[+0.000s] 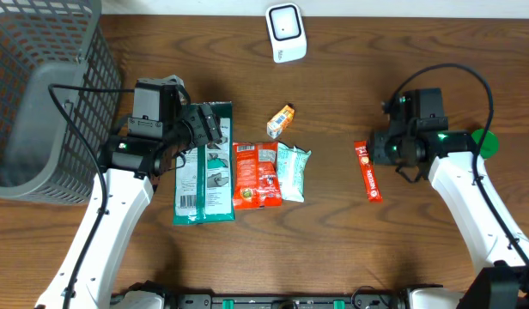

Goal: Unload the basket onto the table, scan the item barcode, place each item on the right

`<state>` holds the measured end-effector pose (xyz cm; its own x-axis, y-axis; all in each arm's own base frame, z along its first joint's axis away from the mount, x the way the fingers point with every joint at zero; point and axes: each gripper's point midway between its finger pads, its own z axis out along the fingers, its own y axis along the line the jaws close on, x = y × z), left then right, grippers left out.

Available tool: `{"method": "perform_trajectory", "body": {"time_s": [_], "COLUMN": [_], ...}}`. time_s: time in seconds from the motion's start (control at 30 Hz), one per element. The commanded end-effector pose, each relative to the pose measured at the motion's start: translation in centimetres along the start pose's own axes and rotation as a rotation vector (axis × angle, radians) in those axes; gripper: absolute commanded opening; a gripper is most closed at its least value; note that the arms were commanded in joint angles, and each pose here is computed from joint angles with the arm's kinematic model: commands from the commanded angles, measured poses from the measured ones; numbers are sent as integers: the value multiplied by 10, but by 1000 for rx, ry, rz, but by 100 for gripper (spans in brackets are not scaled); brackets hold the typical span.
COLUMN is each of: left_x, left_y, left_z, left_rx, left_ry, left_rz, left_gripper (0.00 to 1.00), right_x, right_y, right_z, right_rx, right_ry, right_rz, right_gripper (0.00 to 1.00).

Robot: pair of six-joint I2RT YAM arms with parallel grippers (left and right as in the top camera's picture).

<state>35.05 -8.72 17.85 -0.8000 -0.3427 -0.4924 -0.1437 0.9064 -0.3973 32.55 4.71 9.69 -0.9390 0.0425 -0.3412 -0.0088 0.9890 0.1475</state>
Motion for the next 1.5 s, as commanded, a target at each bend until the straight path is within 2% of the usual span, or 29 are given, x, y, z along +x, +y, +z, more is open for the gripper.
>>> {"method": "perform_trajectory", "body": {"time_s": [0.0,0.17,0.23,0.37,0.6,1.33,1.47], "left_x": [-3,-3,-3,-3,-3,-3,-3], "left_y": [0,0,0,0,0,0,0], "left_z": [-1,-1,-1,-1,-1,-1,-1], "left_rx": [-1,-1,-1,-1,-1,-1,-1], "left_ry": [-8,-8,-8,-8,-8,-8,-8], "left_rz": [15,15,15,15,15,15,15], "left_gripper": [86,87,86,86,86,86,86], "right_x": [23,38,44,56,67,66,63], "right_y": [0,0,0,0,-19,-16,-12], "right_z": [9,21,29,45,66,83,85], "right_rx": [5,6,3,9,107,101,98], "right_ry": [96,153,169,195,224,226,212], "right_rz": [-96,-110,-153,-171,-185,-199,-213], "right_gripper": [58,58,54,37,37,33,29]}}
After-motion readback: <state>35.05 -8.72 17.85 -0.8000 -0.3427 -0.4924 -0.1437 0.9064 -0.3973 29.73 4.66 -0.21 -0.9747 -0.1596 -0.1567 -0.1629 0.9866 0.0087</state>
